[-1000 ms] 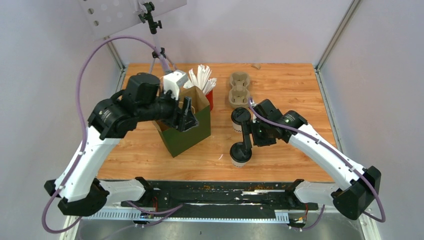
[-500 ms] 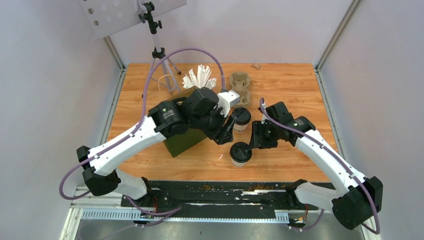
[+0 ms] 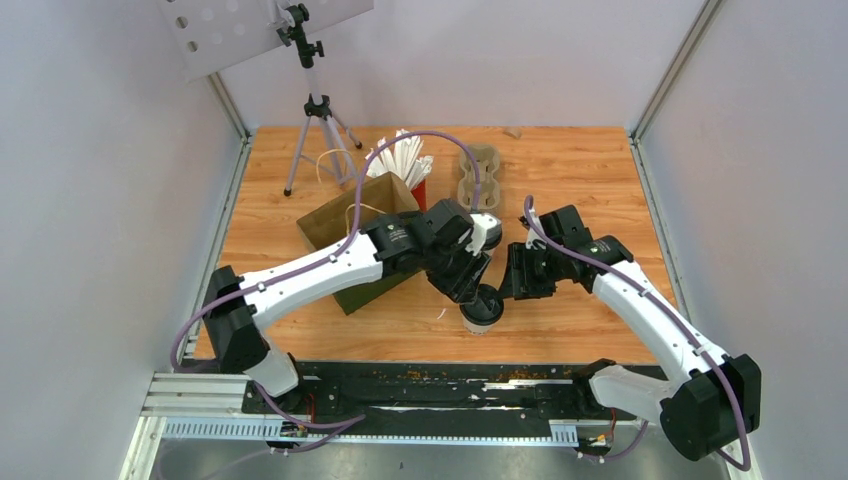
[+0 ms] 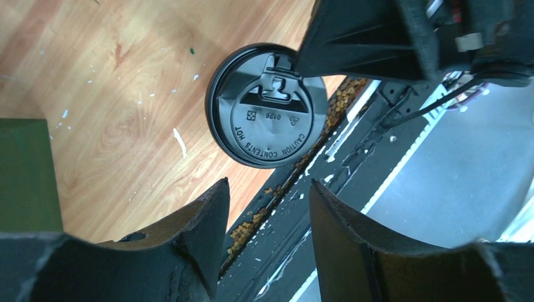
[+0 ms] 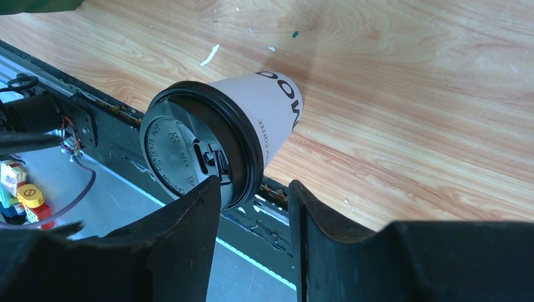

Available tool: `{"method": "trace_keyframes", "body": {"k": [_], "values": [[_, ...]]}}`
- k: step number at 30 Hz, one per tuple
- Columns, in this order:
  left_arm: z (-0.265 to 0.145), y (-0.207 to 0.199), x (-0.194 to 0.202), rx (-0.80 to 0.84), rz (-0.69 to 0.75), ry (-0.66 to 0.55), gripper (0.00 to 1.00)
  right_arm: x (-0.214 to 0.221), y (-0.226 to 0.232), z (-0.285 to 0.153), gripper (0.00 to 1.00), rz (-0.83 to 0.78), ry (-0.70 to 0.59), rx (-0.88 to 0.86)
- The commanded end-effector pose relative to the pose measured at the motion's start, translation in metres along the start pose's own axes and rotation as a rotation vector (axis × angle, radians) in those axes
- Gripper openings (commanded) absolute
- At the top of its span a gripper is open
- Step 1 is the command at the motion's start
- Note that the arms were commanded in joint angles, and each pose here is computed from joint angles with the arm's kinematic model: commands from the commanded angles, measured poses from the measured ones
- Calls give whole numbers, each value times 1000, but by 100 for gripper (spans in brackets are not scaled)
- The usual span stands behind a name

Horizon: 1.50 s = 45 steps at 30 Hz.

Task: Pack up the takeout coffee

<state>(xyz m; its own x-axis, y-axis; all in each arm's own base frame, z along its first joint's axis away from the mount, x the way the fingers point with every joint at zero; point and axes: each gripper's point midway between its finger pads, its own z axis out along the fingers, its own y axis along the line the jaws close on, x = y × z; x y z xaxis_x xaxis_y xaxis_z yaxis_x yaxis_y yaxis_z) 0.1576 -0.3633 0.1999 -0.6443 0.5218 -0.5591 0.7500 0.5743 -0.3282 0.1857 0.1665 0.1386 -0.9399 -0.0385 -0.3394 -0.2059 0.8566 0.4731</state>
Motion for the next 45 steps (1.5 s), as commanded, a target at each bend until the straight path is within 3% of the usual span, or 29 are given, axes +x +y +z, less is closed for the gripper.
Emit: {"method": "trace_keyframes", "body": {"k": [1,8,20,35,38,45], "values": [[18,-1,0,24,33,0,55,-4,9,-3,43,-31,-29,-62],[40,6,10,22,47,25,45,5,11,1,42,-12,-6,-95],[59,9,23,41,33,67,31,8,10,5,27,-9,8,-98],[70,22,56,7,13,139,29,30,-6,17,25,11,34,-73],[60,18,45,5,15,122,29,21,-5,13,28,-16,10,-67],[48,11,34,14,-16,90,34,-17,7,-8,46,-57,-50,-66]]}}
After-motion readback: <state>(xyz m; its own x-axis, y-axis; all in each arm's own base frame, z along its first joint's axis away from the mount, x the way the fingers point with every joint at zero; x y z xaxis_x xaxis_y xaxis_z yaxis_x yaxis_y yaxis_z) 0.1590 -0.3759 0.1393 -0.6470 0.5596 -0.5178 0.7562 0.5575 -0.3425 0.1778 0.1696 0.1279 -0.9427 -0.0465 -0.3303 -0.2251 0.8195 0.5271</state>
